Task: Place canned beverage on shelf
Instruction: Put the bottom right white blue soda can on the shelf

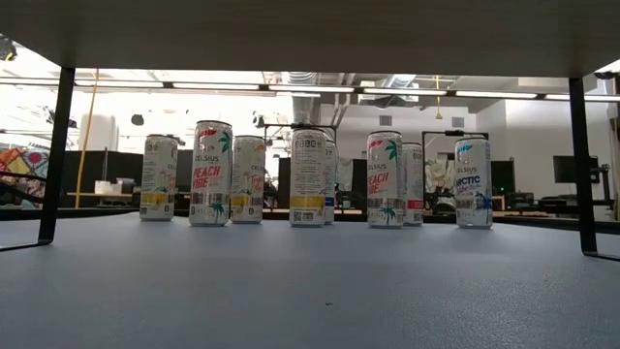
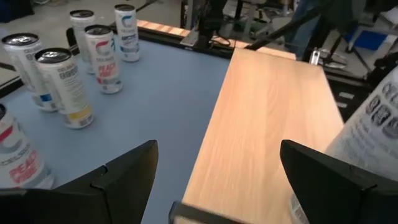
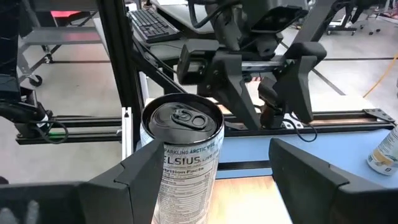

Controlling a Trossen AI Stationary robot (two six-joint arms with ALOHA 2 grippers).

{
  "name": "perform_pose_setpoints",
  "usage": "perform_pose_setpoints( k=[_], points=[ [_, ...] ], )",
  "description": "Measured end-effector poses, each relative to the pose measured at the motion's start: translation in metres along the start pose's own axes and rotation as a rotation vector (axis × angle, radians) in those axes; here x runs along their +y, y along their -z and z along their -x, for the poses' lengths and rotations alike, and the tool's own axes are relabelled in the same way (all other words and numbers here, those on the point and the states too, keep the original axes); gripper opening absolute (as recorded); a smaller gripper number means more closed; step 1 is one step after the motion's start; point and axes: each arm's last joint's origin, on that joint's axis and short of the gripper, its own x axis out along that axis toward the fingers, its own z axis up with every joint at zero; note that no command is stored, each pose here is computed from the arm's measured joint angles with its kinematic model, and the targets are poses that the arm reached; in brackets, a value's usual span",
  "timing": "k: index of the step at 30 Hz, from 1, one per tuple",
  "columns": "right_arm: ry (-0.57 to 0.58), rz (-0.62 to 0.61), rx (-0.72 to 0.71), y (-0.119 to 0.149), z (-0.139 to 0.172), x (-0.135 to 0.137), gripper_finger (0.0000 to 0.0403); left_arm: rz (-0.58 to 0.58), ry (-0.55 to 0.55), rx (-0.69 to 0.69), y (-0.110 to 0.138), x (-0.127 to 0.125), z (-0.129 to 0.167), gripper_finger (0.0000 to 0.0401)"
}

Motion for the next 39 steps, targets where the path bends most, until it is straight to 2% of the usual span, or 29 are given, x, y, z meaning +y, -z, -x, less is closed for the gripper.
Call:
perform_pose_setpoints(
  k=[3,10,25,31,39],
  points=[
    [0.003,0.003,0.006,0.0,-0.001,-0.001,0.0286,0.005,0.005,-0.002,0.0,-0.004,-0.005,0.0322],
    [0.021,0.015,0.032,0.002,-0.005,-0.008,0.0286,-0.029,0.091,0.048,0.001,-0.015,-0.015,0.0322],
    [0.031,0.031,0.062,0.006,-0.006,-0.01,0.0286,0.029,0.163,0.058,-0.001,-0.022,-0.015,0.0322],
    [0.116,0.061,0.081,0.009,-0.006,-0.014,0.0286,0.037,0.172,0.058,-0.002,-0.022,-0.014,0.0322],
    [0.125,0.125,0.09,0.009,-0.005,-0.015,0.0286,0.02,0.18,0.073,-0.001,-0.022,-0.014,0.0322]
  ],
)
